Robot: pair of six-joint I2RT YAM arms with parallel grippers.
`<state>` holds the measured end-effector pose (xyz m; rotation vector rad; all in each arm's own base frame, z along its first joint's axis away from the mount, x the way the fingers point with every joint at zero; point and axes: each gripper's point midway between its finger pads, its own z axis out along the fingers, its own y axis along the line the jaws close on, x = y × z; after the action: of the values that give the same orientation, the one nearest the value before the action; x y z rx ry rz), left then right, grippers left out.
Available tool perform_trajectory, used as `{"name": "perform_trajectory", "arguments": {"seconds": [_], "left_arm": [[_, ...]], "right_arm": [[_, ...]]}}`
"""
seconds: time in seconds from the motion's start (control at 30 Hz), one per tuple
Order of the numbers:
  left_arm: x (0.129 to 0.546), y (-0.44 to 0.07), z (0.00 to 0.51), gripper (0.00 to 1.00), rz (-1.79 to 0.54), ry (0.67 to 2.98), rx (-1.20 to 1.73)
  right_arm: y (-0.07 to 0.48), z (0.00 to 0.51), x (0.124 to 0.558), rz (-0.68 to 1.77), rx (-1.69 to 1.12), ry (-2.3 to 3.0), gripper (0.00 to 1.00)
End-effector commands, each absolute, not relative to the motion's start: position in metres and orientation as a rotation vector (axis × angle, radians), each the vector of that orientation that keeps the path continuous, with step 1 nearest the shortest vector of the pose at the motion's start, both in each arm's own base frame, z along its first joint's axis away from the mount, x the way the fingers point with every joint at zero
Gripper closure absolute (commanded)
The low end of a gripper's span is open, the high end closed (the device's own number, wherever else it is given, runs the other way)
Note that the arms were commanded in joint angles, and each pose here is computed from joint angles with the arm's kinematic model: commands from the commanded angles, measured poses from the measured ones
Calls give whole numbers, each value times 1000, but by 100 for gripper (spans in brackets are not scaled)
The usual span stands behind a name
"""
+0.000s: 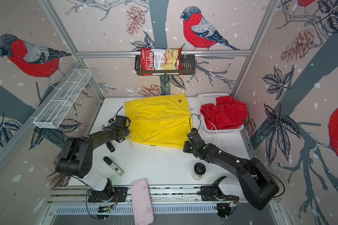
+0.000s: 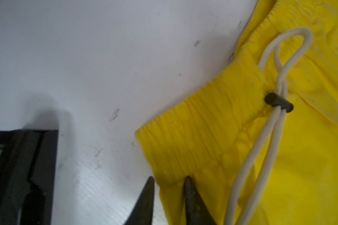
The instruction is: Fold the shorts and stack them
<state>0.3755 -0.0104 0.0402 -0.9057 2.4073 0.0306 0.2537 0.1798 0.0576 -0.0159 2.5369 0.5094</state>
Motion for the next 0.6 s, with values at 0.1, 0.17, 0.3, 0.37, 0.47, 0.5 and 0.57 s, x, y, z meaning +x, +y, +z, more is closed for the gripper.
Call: {"name": "perform_trajectory", "arguments": {"seconds": [0.1,0.17,0.3,0.37,0.47,0.5,0.57], "left_arm": [[370,-6,38,100,83,2436,-890],[364,-4,39,100,96,2441,-898],[350,-7,45,92,112,2444,-890],[343,-14,51,62,109,2445,-861],[330,-28,61,45,91,2432,-808],[327,-34,63,43,75,2431,-789],[318,-41,60,40,49,2435,-760]], "right_arm": [[152,60,252,493,65,2535,100],[145,60,253,511,97,2532,100],[136,62,254,518,124,2532,100],[136,64,256,532,125,2532,100],[138,67,257,551,125,2528,100],[137,67,258,549,129,2527,100],[137,67,260,555,134,2526,100]]}}
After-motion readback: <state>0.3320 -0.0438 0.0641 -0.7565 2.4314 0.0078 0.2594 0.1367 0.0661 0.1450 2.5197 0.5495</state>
